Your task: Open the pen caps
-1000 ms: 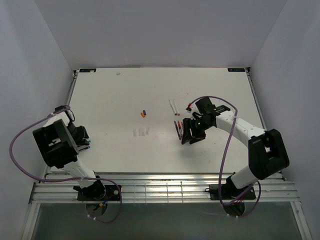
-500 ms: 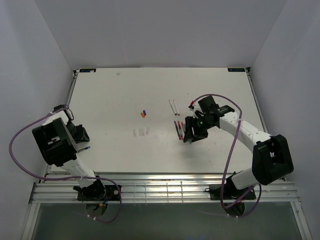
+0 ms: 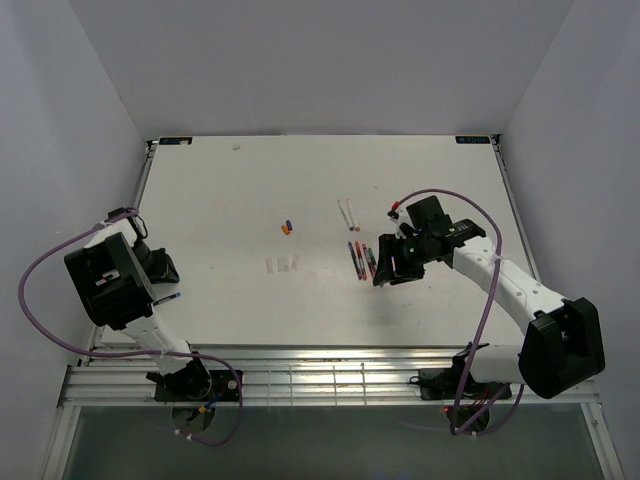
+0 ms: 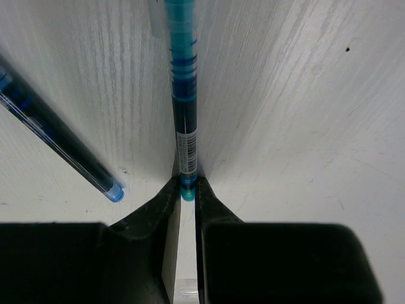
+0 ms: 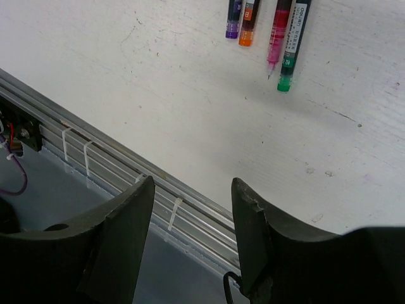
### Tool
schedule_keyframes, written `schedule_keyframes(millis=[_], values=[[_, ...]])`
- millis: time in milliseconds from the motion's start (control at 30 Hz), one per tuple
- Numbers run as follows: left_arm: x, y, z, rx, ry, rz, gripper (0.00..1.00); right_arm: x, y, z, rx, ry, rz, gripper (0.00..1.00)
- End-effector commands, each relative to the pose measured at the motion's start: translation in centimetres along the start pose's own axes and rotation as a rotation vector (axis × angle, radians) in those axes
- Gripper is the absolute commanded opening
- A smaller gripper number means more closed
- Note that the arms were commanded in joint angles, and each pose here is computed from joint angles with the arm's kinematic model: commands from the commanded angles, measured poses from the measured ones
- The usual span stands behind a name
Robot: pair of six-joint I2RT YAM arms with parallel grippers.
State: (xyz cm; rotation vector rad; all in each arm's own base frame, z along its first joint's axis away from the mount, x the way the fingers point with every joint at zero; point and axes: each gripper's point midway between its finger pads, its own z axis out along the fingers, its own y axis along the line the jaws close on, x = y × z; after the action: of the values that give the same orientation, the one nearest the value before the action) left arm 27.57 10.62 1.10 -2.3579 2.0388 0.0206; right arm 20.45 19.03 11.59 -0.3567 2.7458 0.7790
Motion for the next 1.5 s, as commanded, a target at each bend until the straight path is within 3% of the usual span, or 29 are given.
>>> schedule_keyframes(millis=[0, 233, 467, 667, 700, 767, 800, 833, 900, 933, 1033, 1267, 1467], values=[[-0.2, 0.1, 1.7, -0.024, -0.047, 0.028, 0.00, 0.0, 0.0, -0.9, 0.013, -0.035, 0.021, 0.58], [5.3, -5.5, -2.2, 0.095, -0.071, 0.243, 0.00, -0.3, 0.7, -1.7, -0.007, -0.067, 0.031, 0.58], [12.1, -7.9, -7.1, 0.250, -0.053, 0.445, 0.00, -0.8, 1.8, -2.2, -0.049, -0.058, 0.028, 0.58], [20.1, -7.7, -12.3, 0.470, -0.025, 0.803, 0.00, -2.2, 4.7, -2.4, -0.184, -0.037, 0.047, 0.58], [23.3, -7.5, -13.5, 0.562, 0.051, 0.914, 0.00, -2.4, 5.2, -2.4, -0.209, -0.033, 0.052, 0.58], [26.3, -6.8, -15.3, 0.693, 0.106, 1.110, 0.00, -3.0, 6.4, -2.4, -0.274, -0.023, 0.068, 0.58], [28.9, -6.6, -18.0, 0.843, 0.131, 1.200, 0.00, -3.3, 6.8, -2.4, -0.292, -0.025, 0.070, 0.58], [30.9, -4.6, -18.4, 0.904, 0.243, 1.283, 0.00, -3.5, 7.1, -2.5, -0.307, -0.023, 0.084, 0.58], [33.4, -2.8, -21.7, 1.102, 0.310, 1.395, 0.00, -4.4, 8.0, -2.7, -0.346, -0.033, 0.078, 0.58], [34.3, -0.8, -21.5, 1.127, 0.399, 1.444, 0.00, -4.7, 8.2, -2.7, -0.355, -0.035, 0.081, 0.58], [35.6, 2.0, -23.5, 1.267, 0.463, 1.545, 0.00, -6.0, 9.3, -3.3, -0.398, -0.057, 0.086, 0.58], [36.4, 9.7, -24.1, 1.374, 0.753, 1.703, 0.00, -8.1, 11.8, -4.2, -0.533, -0.105, 0.104, 0.59], [36.1, 12.4, -24.2, 1.369, 0.836, 1.729, 0.00, -10.4, 13.5, -5.4, -0.592, -0.194, 0.102, 0.59]])
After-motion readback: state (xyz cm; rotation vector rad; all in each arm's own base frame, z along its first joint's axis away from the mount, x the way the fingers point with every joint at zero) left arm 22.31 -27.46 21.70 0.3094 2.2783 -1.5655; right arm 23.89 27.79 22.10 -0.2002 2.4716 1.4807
